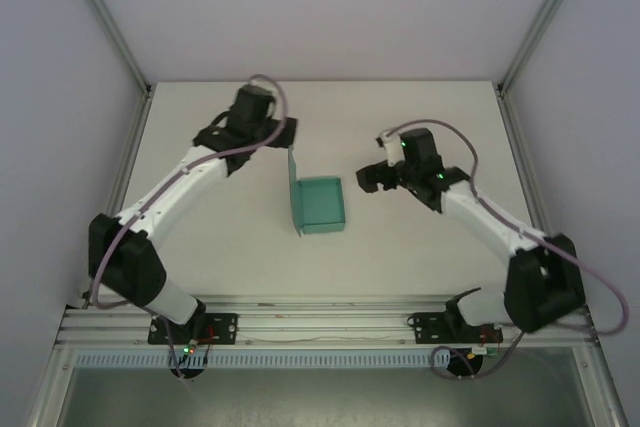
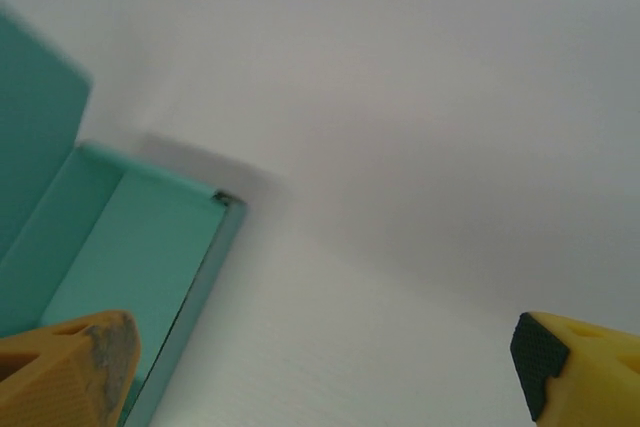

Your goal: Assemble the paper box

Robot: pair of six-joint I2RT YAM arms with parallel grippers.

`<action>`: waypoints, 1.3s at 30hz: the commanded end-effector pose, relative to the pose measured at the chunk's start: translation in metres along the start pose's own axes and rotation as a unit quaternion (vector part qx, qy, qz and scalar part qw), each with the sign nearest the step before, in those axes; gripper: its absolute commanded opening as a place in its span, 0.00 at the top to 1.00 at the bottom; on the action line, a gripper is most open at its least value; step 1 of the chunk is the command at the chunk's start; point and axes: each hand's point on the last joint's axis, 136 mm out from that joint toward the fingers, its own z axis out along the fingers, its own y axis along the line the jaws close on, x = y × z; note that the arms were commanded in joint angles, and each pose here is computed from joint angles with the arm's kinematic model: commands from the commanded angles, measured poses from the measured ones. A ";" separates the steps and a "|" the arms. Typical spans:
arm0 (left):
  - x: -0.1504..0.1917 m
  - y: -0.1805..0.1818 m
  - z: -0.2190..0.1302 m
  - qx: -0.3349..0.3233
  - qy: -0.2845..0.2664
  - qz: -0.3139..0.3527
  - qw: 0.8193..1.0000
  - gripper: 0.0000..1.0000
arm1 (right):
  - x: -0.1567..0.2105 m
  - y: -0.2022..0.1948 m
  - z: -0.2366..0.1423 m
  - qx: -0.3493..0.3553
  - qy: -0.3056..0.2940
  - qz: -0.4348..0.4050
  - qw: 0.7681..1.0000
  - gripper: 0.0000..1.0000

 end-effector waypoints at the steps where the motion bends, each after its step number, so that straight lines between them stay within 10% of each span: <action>1: 0.039 0.020 0.008 0.011 0.043 -0.159 0.986 0.00 | 0.014 0.050 0.024 -0.135 0.058 -0.217 0.965 0.04; 10: 0.109 0.053 0.011 -0.014 0.100 -0.216 0.971 0.00 | 0.020 0.068 0.114 -0.186 0.206 -0.307 0.910 0.20; 18: 0.100 0.053 0.001 -0.005 0.078 -0.225 0.971 0.00 | 0.004 0.057 0.157 -0.113 0.171 -0.243 0.948 0.60; 29: 0.098 0.069 -0.008 -0.046 0.063 -0.220 0.972 0.00 | 0.026 0.023 0.124 0.079 0.135 -0.039 0.987 0.81; 39: 0.091 0.059 0.001 -0.020 0.066 -0.216 0.974 0.00 | 0.093 0.022 0.070 0.269 0.143 0.227 0.925 0.85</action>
